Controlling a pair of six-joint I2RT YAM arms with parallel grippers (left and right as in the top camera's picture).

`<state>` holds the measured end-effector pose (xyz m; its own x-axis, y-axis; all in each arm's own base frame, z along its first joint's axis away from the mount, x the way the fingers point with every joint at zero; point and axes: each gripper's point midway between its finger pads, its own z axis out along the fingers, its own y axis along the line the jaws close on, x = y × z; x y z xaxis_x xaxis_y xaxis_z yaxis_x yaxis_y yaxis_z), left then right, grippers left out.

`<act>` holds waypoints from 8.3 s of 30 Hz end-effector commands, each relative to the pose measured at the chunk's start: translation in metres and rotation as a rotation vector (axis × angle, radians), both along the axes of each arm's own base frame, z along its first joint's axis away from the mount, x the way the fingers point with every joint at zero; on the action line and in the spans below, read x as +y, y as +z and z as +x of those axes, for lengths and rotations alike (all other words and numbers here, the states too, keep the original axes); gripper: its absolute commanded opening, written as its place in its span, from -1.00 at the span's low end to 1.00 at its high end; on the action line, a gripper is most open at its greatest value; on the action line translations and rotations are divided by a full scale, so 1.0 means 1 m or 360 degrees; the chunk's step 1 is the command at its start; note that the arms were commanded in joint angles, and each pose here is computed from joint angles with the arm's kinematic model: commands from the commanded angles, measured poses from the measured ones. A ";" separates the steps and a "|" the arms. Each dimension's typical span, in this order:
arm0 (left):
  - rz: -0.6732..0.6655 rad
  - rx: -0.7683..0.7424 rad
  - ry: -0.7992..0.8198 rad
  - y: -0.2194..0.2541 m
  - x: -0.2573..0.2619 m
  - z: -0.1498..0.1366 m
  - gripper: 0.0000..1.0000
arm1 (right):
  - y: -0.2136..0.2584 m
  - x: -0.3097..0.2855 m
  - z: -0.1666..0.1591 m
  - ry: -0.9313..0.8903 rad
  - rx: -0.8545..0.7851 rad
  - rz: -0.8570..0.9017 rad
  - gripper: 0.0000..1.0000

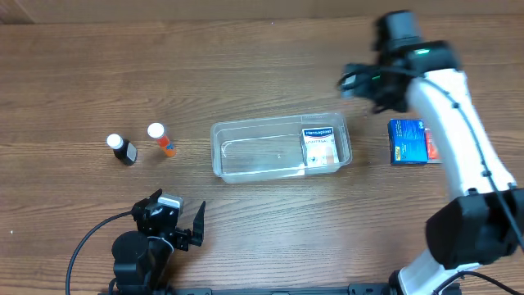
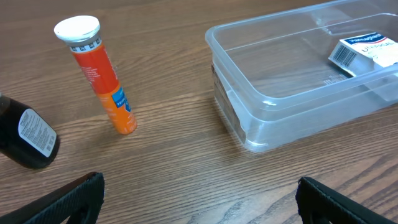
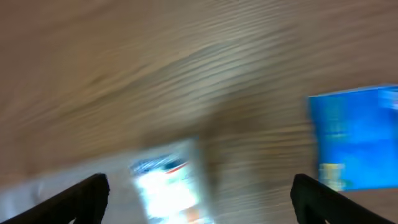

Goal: Pack container
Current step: 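Move the right gripper back and grasp the blue lozenge box, then carry the blue box into the container beside the Hansaplast box, then open the right gripper and lift it out of the container, then move the right gripper to the red Panadol box and grasp it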

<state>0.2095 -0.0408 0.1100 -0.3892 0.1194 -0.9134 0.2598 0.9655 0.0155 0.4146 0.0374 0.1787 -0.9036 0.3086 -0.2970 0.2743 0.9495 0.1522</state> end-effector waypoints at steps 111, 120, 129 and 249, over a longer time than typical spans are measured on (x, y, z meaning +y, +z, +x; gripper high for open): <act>0.0019 -0.0012 -0.0017 0.001 0.000 -0.001 1.00 | -0.119 0.196 -0.086 0.0755 0.0351 -0.0153 0.43; 0.0019 -0.0012 -0.0017 0.001 0.000 -0.001 1.00 | -0.119 0.185 -0.085 0.0735 0.0351 -0.0250 0.54; 0.0019 -0.0012 -0.0017 0.001 0.000 -0.001 1.00 | -0.110 0.185 -0.081 0.0736 0.0305 -0.0257 0.66; 0.0019 -0.0012 -0.0017 0.001 0.000 -0.001 1.00 | -0.114 -0.197 -0.060 0.0120 0.0418 -0.0278 1.00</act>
